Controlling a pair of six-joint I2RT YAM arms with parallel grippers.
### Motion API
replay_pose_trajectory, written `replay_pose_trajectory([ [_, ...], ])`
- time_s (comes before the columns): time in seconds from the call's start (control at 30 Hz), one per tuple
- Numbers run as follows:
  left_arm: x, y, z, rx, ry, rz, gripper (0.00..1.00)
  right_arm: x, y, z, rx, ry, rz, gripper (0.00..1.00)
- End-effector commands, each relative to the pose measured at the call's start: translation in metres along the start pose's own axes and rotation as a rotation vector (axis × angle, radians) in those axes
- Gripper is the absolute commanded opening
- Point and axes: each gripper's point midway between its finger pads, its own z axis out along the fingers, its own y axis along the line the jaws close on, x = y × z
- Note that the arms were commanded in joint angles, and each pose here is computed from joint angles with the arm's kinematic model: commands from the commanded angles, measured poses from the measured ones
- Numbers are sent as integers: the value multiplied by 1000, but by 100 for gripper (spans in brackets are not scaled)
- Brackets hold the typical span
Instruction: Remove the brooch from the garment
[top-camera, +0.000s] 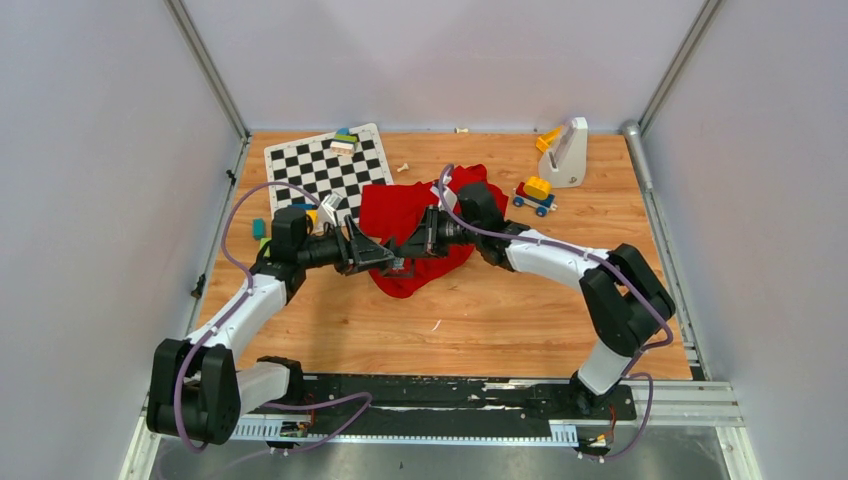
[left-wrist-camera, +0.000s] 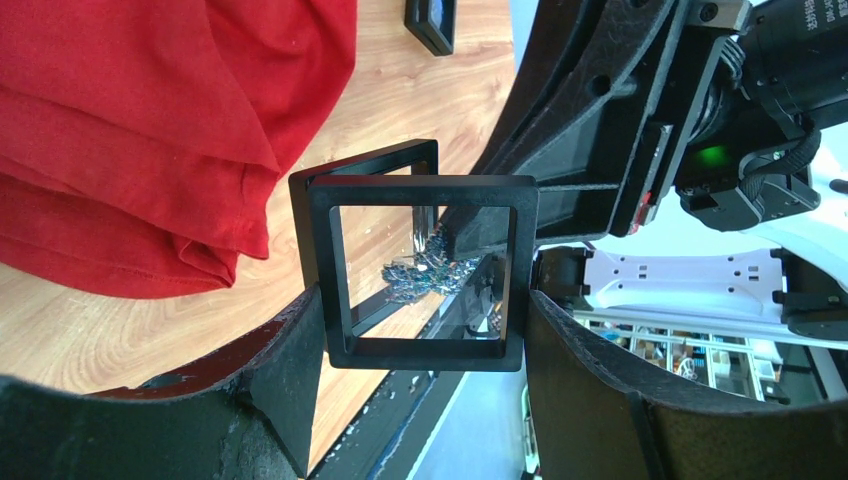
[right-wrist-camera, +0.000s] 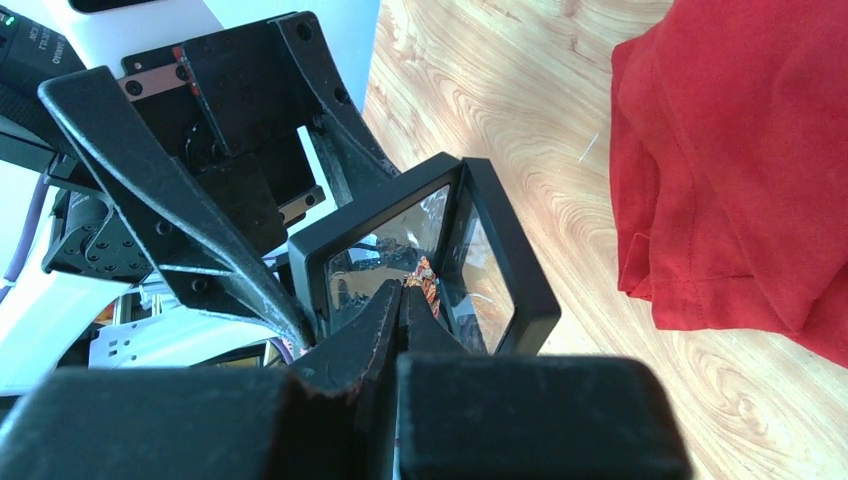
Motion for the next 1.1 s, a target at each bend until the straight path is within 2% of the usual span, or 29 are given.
replay_pose_trajectory([
  [0.0, 1, -9, 0, 40, 12, 44, 21, -12, 16, 6, -44, -25, -43, 0],
  [0.37, 4, -6, 1, 37, 24, 48, 21, -13, 4, 12, -13, -24, -40, 1],
  [0.47, 4, -5, 1, 35, 25, 49, 21, -14, -1, 12, 14, -32, -48, 17],
  [0.53, 4, -5, 1, 32, 23, 50, 21, -16, -2, 11, 27, -42, -55, 23],
  [0.67, 5, -1, 2, 23, 27, 49, 20, -20, 0, 7, 50, -67, -76, 26],
  [0.87, 7, 5, 5, 4, 32, 50, 20, -28, 1, -4, 104, -113, -111, 40],
  [1.07, 17, 10, 15, -19, 59, 67, 20, -33, 8, -30, 95, -150, -116, 42],
])
